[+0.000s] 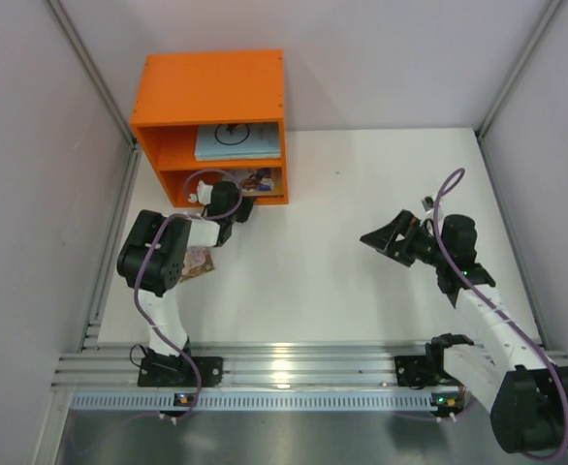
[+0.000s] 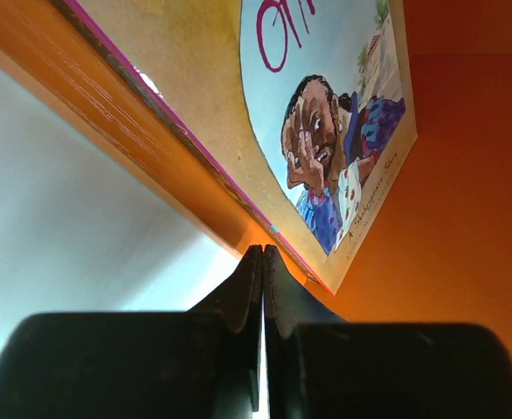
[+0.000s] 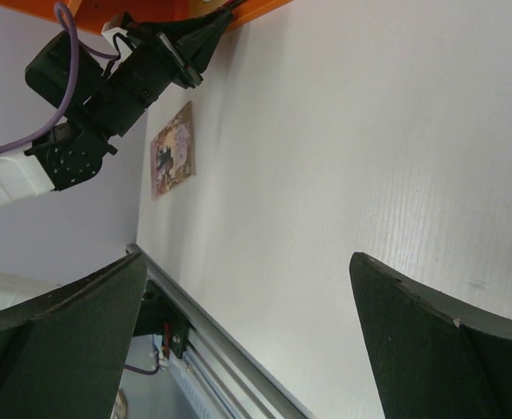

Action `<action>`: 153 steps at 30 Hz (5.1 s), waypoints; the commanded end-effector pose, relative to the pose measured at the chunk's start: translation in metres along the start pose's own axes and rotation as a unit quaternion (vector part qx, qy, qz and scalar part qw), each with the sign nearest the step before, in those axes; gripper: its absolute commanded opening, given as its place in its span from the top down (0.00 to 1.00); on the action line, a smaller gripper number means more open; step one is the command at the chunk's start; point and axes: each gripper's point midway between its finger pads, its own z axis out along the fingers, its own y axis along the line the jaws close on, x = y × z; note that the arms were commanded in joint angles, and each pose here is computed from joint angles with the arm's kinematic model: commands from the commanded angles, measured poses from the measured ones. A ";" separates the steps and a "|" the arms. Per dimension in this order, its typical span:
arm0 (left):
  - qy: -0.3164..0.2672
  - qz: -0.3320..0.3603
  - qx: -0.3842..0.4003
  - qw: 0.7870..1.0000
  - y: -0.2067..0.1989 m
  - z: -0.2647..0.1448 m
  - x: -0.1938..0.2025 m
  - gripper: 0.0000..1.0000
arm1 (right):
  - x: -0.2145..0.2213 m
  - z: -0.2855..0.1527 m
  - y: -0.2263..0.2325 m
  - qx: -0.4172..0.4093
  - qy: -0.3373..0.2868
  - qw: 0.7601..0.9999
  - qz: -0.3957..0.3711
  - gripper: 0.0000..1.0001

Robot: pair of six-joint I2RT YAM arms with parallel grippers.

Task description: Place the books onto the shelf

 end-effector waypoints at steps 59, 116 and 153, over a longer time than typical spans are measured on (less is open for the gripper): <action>-0.109 0.077 -0.393 0.910 0.205 -0.224 -0.208 1.00 | 0.011 0.000 0.016 -0.056 0.003 0.998 0.005 0.00; 0.227 0.274 -0.135 0.925 0.122 -0.174 0.028 1.00 | 0.066 0.053 0.023 0.060 0.040 0.997 -0.030 0.16; 0.250 0.272 -0.122 0.921 0.114 -0.154 0.047 1.00 | 0.098 0.100 0.016 0.113 0.085 0.988 -0.065 0.27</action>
